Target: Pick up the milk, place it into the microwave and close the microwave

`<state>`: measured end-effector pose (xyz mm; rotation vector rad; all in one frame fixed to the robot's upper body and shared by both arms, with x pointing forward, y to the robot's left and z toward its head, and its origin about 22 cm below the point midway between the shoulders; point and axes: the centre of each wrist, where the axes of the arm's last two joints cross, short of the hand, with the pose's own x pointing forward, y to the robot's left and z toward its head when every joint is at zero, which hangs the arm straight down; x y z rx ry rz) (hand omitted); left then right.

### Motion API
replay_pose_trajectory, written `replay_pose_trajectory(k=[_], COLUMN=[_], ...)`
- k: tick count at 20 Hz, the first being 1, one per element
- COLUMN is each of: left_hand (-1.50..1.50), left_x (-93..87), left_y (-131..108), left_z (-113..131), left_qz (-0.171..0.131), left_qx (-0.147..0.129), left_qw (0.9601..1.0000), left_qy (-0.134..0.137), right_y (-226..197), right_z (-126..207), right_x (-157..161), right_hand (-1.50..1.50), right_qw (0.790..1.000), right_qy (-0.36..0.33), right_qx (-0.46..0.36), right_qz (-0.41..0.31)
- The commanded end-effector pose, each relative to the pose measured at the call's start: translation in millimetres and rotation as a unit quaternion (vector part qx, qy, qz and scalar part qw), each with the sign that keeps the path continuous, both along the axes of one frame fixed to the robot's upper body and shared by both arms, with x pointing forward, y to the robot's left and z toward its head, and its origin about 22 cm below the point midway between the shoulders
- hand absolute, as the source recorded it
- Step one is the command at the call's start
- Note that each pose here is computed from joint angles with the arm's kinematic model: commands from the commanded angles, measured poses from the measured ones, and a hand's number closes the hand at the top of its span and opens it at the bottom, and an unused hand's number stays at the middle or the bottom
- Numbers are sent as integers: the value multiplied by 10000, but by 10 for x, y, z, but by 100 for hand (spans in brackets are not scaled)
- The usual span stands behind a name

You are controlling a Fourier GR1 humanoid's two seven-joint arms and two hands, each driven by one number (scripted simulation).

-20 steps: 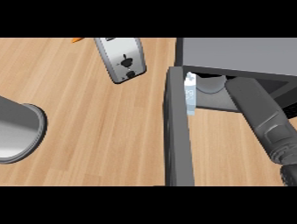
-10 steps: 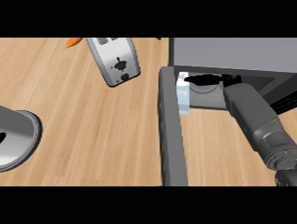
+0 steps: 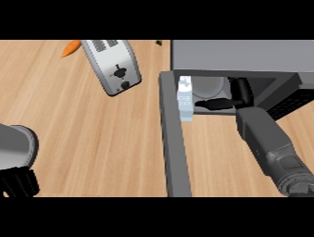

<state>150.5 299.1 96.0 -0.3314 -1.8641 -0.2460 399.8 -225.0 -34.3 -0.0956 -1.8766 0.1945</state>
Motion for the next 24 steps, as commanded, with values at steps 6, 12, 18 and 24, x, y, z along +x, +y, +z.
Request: replay_pose_trajectory(k=[6, 12, 18, 24], left_hand=[150, 150, 150, 150], left_x=[75, 281, 489, 702], left_y=[-329, -736, -1025, -1406], left_z=[-70, 9, 7, -103], left_qz=[-291, -662, -714, -1244], left_qx=[-25, 300, 569, 1074], left_qw=[9991, 9969, 9957, 9864], left_qy=[299, 306, 159, -32], right_y=[-183, -271, -464, -858], right_z=[-604, -795, -819, -861], right_x=[-550, -841, -1152, -1745], right_hand=[-150, -150, -150, -150], right_qw=[9981, 9977, 9977, 9983], right_qy=[103, 301, 292, 287], right_qx=[566, 461, 595, 500], right_qz=[216, 388, 162, 96])
